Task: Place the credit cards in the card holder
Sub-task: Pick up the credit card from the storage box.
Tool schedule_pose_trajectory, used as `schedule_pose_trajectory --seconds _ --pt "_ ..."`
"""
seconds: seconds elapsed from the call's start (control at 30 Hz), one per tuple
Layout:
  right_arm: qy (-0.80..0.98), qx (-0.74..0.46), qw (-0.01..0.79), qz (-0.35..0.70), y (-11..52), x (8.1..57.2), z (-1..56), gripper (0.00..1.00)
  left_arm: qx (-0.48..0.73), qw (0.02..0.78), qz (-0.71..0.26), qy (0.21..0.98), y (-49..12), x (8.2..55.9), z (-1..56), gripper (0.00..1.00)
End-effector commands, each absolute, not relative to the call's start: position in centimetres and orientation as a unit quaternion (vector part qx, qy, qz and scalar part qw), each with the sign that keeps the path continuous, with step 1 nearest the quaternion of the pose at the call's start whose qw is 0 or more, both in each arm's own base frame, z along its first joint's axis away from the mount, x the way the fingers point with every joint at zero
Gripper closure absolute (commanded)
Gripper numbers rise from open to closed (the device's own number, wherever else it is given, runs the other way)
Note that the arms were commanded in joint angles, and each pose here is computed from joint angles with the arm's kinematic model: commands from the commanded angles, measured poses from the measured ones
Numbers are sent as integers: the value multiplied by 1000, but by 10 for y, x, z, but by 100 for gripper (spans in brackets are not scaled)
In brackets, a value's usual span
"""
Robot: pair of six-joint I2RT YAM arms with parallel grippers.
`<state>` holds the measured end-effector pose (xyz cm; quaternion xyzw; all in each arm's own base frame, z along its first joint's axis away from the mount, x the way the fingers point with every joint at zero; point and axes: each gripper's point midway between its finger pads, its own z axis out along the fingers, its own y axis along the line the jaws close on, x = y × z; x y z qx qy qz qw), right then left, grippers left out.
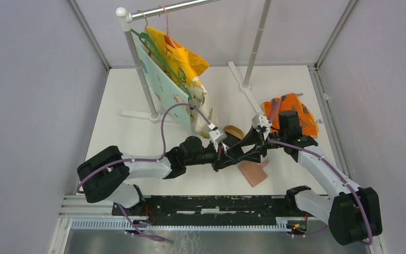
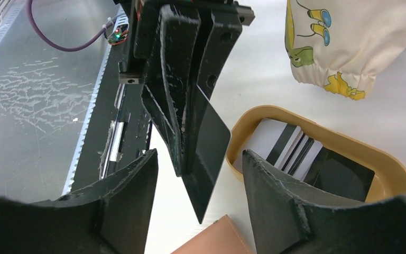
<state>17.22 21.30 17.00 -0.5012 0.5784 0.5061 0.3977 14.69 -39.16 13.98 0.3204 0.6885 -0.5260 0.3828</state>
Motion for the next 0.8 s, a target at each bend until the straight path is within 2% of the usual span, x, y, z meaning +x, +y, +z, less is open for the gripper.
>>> schedule_pose_trajectory --seconds 0.0,0.27,0.63,0.77 --pt "549 -520 416 505 216 174 190 37 365 379 -475 705 -385 150 131 98" --pt "550 -521 408 509 220 171 188 49 383 381 -465 701 -382 148 134 98" --pt "560 -525 388 510 227 169 177 50 398 384 -465 691 -385 143 139 98" --pt "562 -527 384 509 228 168 174 59 398 387 -463 691 -386 144 140 98"
